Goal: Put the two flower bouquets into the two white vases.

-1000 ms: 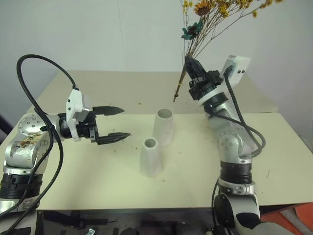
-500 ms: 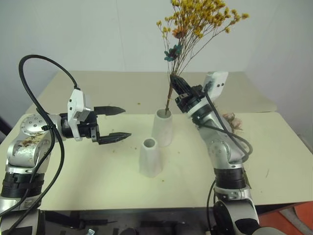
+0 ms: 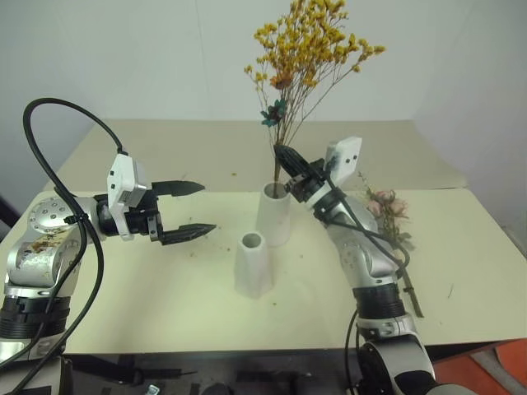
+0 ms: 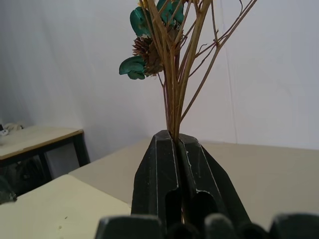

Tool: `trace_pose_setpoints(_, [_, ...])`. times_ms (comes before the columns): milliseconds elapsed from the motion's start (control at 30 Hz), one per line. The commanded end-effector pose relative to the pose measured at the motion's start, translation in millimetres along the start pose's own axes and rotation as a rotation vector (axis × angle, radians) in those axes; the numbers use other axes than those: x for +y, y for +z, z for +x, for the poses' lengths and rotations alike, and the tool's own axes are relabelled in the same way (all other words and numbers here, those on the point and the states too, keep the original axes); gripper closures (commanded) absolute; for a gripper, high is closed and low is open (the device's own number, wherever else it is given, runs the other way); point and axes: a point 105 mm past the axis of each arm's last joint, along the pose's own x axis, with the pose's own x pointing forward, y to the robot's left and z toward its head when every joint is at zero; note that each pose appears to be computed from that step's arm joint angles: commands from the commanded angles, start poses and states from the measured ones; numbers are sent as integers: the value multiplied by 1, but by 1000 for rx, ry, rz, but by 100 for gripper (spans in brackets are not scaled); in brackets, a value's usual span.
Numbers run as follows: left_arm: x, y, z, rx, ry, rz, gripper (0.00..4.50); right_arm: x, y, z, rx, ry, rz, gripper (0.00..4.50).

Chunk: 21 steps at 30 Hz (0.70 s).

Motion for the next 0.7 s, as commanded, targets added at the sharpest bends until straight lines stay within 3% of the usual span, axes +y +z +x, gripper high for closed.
trace_pose_setpoints(33, [0,12,-4,-19,9,55,0,8,16,-1,-61,33,-53,448])
trace_pose_setpoints(333, [2,11,1,-23,-4,58,0,8,10,-7,-45,10,-81,448])
trace_pose_setpoints(433, [2,11,1,-22,-8,60,0,10,11,-9,-51,20,-79,374])
trace_pose_setpoints(700, [2,10,0,-22,-11,68,0,20,10,-26,-31,67,-96,88])
